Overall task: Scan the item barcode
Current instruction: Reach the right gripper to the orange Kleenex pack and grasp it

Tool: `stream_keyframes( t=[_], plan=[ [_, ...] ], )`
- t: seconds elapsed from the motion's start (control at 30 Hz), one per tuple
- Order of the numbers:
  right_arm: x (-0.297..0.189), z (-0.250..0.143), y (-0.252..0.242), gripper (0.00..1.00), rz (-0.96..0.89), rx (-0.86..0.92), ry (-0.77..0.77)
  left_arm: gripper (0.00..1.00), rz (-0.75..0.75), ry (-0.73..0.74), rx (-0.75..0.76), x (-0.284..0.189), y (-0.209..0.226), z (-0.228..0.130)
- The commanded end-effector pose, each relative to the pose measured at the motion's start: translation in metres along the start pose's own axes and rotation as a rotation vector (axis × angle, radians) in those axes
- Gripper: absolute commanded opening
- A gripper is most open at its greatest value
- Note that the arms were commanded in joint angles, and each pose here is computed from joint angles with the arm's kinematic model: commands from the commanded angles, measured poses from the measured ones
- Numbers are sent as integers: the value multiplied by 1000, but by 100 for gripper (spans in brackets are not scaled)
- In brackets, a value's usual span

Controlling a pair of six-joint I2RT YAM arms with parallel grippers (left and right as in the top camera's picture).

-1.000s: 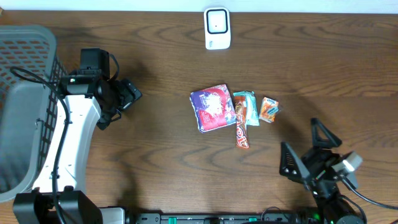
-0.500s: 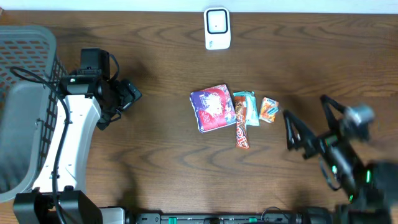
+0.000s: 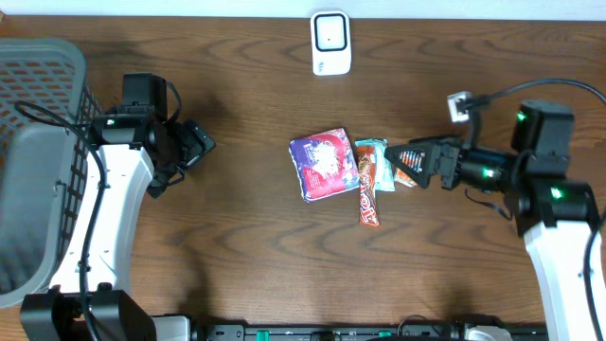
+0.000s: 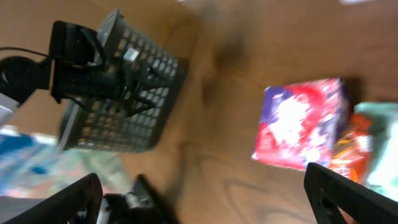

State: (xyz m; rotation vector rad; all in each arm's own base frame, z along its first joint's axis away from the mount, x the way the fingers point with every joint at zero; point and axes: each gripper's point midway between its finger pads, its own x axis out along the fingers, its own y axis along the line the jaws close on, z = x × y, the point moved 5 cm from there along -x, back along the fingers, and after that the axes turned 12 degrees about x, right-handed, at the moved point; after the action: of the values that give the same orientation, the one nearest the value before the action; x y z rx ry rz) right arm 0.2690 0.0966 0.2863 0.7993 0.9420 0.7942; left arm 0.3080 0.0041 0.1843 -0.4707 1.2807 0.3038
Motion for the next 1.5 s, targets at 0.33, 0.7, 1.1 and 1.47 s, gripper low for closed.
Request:
stream_keyframes(
  t=[0.33, 0.7, 1.1, 1.47],
  plan=[
    [-34, -16, -84, 64, -897, 268, -102, 98, 10, -6, 1, -1, 3, 1],
    [-12, 19, -131, 90, -1011, 320, 49, 98, 10, -6, 1, -1, 3, 1],
    [25, 50, -186, 71, -660, 499, 52, 98, 10, -6, 1, -1, 3, 1],
    [55, 34, -222, 66, -670, 549, 157, 98, 10, -6, 1, -1, 3, 1]
  ],
)
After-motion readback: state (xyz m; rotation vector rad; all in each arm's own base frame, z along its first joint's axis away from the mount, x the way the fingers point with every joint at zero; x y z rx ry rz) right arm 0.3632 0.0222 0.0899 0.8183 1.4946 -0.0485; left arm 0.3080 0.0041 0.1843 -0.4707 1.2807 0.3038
